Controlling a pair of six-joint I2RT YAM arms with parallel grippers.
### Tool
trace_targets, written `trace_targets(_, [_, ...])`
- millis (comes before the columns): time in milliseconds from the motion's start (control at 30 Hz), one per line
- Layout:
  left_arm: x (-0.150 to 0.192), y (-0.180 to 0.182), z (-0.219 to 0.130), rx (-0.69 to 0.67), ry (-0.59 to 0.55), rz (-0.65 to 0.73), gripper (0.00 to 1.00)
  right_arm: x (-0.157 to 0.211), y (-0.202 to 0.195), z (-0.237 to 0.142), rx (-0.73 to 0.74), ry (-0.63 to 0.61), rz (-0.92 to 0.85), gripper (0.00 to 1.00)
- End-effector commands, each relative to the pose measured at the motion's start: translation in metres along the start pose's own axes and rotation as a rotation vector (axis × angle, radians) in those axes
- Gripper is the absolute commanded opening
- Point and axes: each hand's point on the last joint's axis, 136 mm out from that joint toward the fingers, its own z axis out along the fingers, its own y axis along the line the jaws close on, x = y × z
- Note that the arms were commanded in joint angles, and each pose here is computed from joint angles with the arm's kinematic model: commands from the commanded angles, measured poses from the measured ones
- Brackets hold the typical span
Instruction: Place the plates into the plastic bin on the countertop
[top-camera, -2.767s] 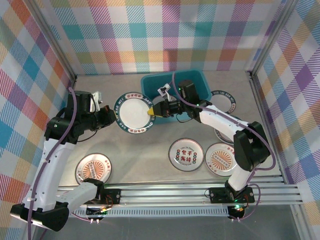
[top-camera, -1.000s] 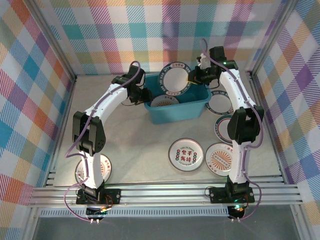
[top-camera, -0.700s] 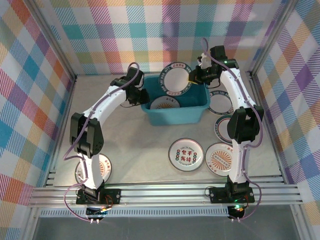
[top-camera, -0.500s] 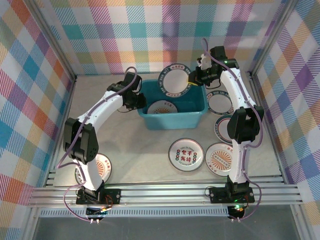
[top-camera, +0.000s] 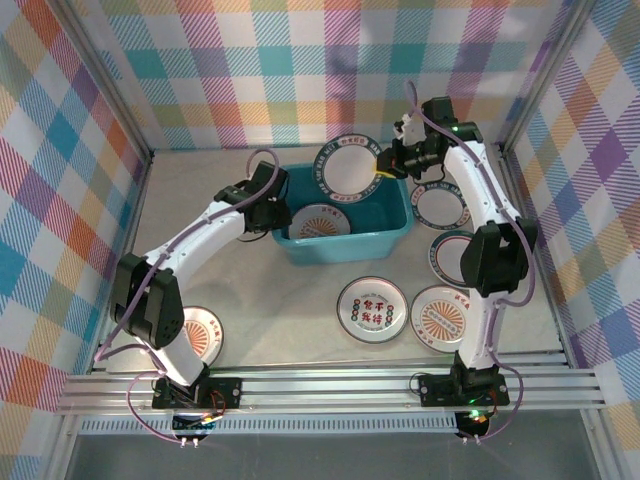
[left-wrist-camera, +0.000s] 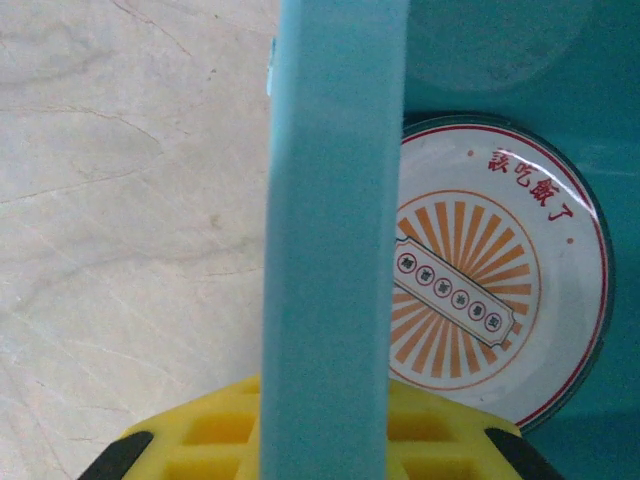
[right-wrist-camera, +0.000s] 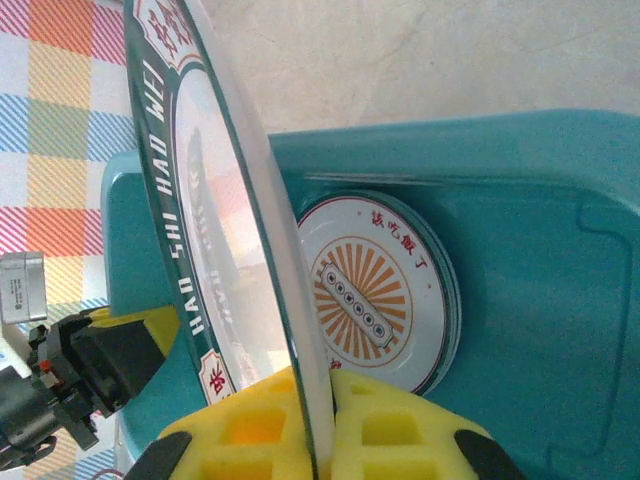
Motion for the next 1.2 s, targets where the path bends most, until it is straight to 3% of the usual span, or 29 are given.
trace_targets(0, [-0.017,-0.009,-0.022,0.028,-0.121,-0.022,0.13,-0.003,0.035,-0.026,-0.063,-0.064,-0.080,0.02])
trace_targets(333, [-0.011,-0.011,-0.041,-0.004,-0.241,-0.006,0.09,0.007,0.053,-0.039,-0.119,-0.061,-0.089,0.02])
trace_targets(600, [-0.003,-0.008,-0.049,-0.035,-0.299,0.001,0.08,0.063,0.082,-0.045,-0.253,0.051,-0.149,0.02])
trace_targets(967, [0.002,-0.009,-0.051,-0.054,-0.298,0.000,0.07,0.093,0.040,-0.011,-0.178,0.101,-0.071,0.01])
trace_targets(1167, [0.003,-0.009,-0.052,-0.062,-0.288,0.003,0.07,0.084,0.020,0.004,-0.094,0.116,-0.019,0.01])
